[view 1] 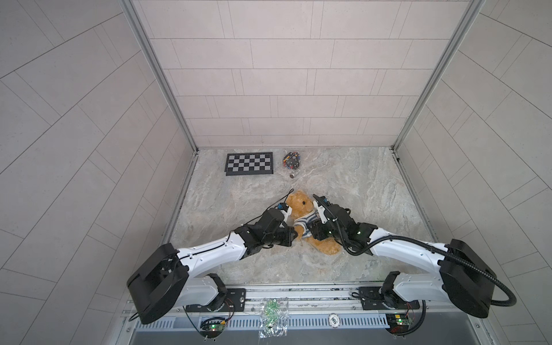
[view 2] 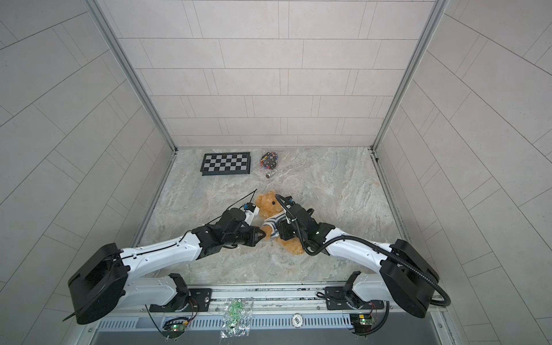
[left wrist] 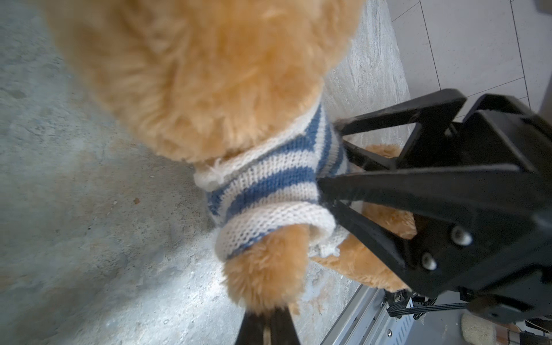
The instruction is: Dress the teddy bear
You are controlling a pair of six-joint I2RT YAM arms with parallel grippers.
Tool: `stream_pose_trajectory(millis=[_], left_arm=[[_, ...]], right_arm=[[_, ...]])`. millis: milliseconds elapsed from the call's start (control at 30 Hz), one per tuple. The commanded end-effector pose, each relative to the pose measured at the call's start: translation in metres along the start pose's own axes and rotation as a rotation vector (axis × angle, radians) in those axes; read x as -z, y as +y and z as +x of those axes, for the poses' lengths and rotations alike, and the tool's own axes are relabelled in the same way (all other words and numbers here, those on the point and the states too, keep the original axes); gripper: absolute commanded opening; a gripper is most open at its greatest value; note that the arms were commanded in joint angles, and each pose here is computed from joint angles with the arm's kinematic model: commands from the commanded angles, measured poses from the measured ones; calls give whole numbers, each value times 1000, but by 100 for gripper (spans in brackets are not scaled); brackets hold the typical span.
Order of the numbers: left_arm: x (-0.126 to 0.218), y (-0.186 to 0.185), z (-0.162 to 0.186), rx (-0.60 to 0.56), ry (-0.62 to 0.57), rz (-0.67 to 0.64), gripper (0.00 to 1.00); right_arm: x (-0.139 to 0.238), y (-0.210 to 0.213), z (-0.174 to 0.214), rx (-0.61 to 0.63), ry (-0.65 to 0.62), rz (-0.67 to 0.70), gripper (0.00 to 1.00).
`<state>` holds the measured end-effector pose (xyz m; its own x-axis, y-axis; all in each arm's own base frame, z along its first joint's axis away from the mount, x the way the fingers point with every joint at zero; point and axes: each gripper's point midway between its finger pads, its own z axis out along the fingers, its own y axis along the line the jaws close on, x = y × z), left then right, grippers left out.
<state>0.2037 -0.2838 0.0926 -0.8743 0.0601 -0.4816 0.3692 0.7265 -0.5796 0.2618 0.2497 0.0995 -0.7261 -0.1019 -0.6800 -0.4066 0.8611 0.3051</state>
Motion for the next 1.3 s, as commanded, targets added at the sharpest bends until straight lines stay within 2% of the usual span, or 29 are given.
stream_pose_trajectory(millis=[0,233,467,567,767,900,967,1133,1267], left_arm=[[0,10,6,-8,12,-30,0],[1,18,16,-5,28,-43,0],[3,28,24,2,41,-65,0],[6,32,21,4,34,-75,0],[15,46,4,-15,18,-118,0],[20,58,-3,-45,27,-180,0],[22,63,-6,-53,30,-208,5],[32,58,-17,-58,5,-215,26],[44,51,-24,-62,-18,-218,33]], right_arm=[[-5,11,-4,-16,9,-29,55],[-8,-12,6,-29,12,86,36],[-8,-21,11,-25,21,121,31],[-2,-12,1,-25,2,88,32],[27,9,-34,23,-89,15,48],[43,-2,-43,18,-95,57,51],[45,-12,-41,14,-90,87,51],[40,-37,-30,-27,-62,136,47],[38,-44,-28,-41,-63,146,46]])
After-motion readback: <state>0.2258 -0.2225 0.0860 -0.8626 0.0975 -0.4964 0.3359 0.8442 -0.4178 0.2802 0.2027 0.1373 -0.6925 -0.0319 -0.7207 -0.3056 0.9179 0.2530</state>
